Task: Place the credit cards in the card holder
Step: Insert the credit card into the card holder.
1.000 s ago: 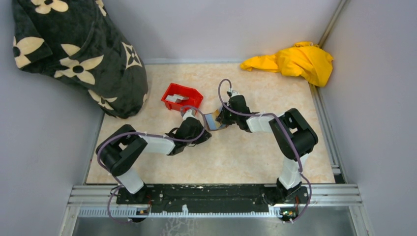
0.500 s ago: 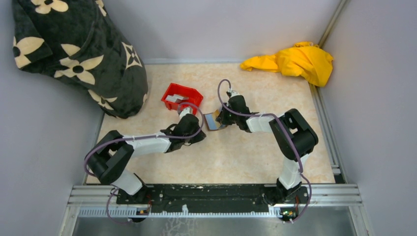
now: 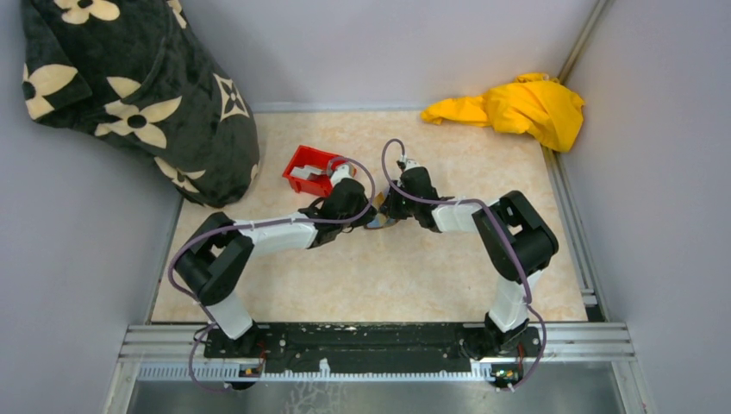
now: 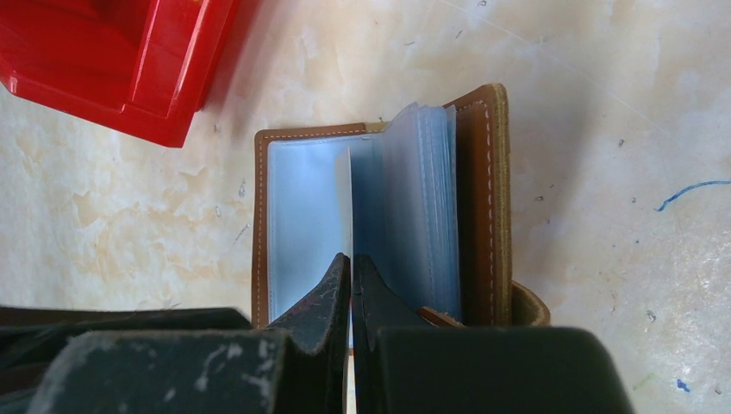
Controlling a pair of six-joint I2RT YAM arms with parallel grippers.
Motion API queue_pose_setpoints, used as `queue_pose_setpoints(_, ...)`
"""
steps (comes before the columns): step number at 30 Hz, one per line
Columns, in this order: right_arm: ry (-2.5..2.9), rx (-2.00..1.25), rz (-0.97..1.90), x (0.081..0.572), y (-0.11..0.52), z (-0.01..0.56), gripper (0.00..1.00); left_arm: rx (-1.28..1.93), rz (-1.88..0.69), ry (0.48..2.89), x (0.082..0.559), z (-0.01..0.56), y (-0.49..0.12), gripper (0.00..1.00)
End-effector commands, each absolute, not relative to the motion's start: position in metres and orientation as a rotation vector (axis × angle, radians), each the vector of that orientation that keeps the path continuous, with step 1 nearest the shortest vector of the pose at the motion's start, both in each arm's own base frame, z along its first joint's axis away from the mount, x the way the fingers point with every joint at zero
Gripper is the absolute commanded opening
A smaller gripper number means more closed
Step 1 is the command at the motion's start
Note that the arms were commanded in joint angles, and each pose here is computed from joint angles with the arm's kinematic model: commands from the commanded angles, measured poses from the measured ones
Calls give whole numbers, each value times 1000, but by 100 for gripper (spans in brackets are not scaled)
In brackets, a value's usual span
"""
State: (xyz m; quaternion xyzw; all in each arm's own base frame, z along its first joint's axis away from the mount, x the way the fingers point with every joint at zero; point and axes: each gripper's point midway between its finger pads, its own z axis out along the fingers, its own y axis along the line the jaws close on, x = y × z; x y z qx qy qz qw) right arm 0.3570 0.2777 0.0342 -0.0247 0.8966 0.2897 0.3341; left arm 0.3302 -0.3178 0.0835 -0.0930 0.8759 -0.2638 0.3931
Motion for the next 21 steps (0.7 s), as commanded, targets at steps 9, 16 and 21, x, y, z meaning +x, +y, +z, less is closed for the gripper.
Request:
queue_pose_setpoints(9, 2472, -89, 667, 329, 261, 12, 0, -258, -538, 2304, 325, 27, -304, 24)
queue_pose_setpoints(16, 2437, -81, 663, 334, 260, 28, 0, -279, -478, 2356, 319, 1, -295, 24)
queue_pose_setpoints(21, 2414, -58, 655, 339, 254, 35, 0, -288, -464, 2370, 316, -5, -292, 24)
